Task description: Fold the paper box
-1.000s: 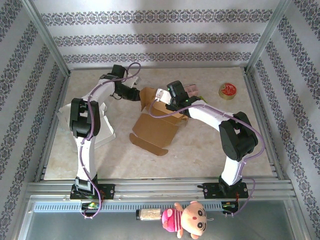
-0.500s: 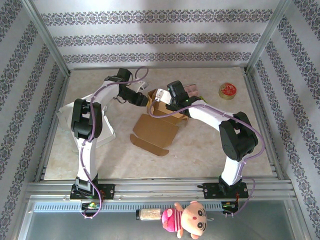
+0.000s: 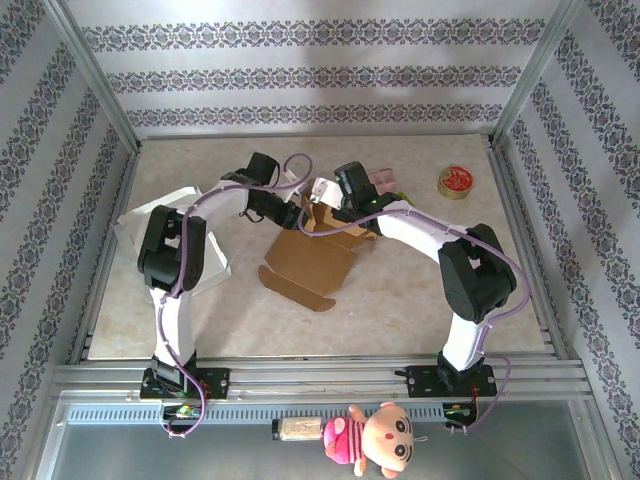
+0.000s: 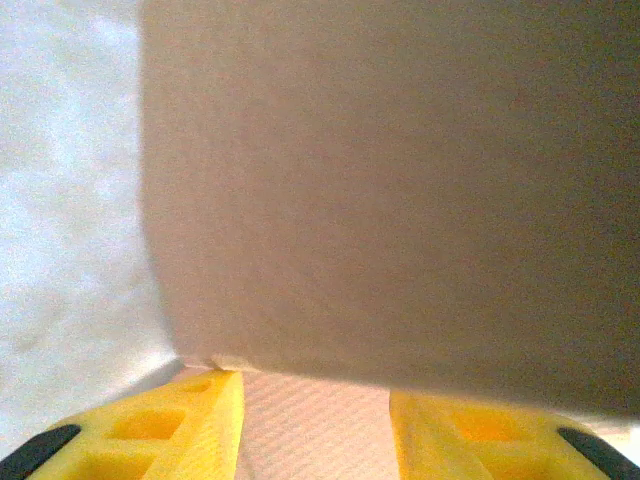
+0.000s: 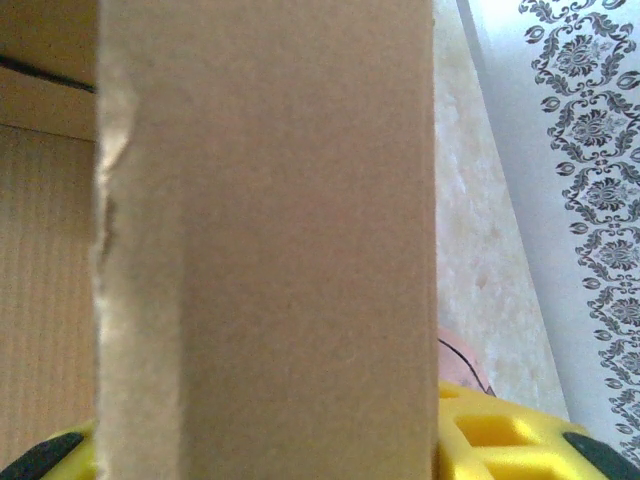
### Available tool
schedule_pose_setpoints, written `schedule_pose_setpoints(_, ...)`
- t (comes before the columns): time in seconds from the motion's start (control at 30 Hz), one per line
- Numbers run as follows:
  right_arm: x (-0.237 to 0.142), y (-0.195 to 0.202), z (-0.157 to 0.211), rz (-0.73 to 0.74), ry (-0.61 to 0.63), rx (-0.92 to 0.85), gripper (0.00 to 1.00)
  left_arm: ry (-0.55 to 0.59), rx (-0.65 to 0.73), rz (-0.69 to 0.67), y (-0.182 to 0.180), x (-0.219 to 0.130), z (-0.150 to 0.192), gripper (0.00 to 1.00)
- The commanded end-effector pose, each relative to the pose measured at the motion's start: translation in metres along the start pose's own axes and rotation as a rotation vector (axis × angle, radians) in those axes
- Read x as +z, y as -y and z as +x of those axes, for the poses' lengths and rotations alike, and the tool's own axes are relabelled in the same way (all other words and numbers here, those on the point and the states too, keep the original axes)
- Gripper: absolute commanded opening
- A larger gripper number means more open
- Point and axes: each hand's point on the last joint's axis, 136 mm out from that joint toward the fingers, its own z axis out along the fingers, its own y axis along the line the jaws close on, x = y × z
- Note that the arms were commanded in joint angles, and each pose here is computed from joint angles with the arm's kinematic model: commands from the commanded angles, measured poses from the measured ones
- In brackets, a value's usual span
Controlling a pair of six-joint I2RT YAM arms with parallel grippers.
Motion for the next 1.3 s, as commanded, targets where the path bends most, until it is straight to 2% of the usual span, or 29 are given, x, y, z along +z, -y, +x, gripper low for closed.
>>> schedule_pose_setpoints(0.0,-0.002,-0.023,0.007,-0.064,-0.019,-0.022,0.43,0.136,0.157,-0.189,-0.015,-0.020,-0.038,0.43)
schedule_pose_setpoints(0.1,-0.002,-0.023,0.008,-0.062,-0.021,-0.020,0.43,0.191,0.199,-0.212,-0.010,-0.033,-0.048,0.43)
schedule_pose_setpoints(0.33,-0.002,-0.024,0.008,-0.064,-0.019,-0.023,0.43,0.312,0.289,-0.165,0.018,-0.054,-0.049,0.45)
schedule_pose_setpoints(0.53,-0.002,-0.024,0.007,-0.066,-0.015,-0.024,0.43,0.313,0.448,-0.167,0.045,-0.089,-0.042,0.50)
schedule_pose_setpoints(0.67,-0.001,-0.026,0.008,-0.071,-0.017,-0.022,0.43,0.352,0.491,-0.242,0.035,-0.121,-0.051,0.50)
schedule_pose_setpoints(0.83,-0.003,-0.025,0.006,-0.070,-0.009,-0.021,0.43,0.365,0.463,-0.304,-0.009,-0.145,-0.059,0.54)
schedule_pose_setpoints(1.03,-0.004,-0.026,0.004,-0.076,-0.003,-0.021,0.43,0.287,0.445,-0.304,-0.060,-0.130,-0.055,0.57)
schedule_pose_setpoints(1.17,-0.004,-0.025,0.003,-0.072,-0.002,-0.024,0.43,0.234,0.484,-0.169,-0.059,-0.104,-0.053,0.59)
schedule_pose_setpoints(1.27,-0.006,-0.025,0.002,-0.072,0.000,-0.024,0.43,0.209,0.501,-0.092,-0.055,-0.090,-0.050,0.65)
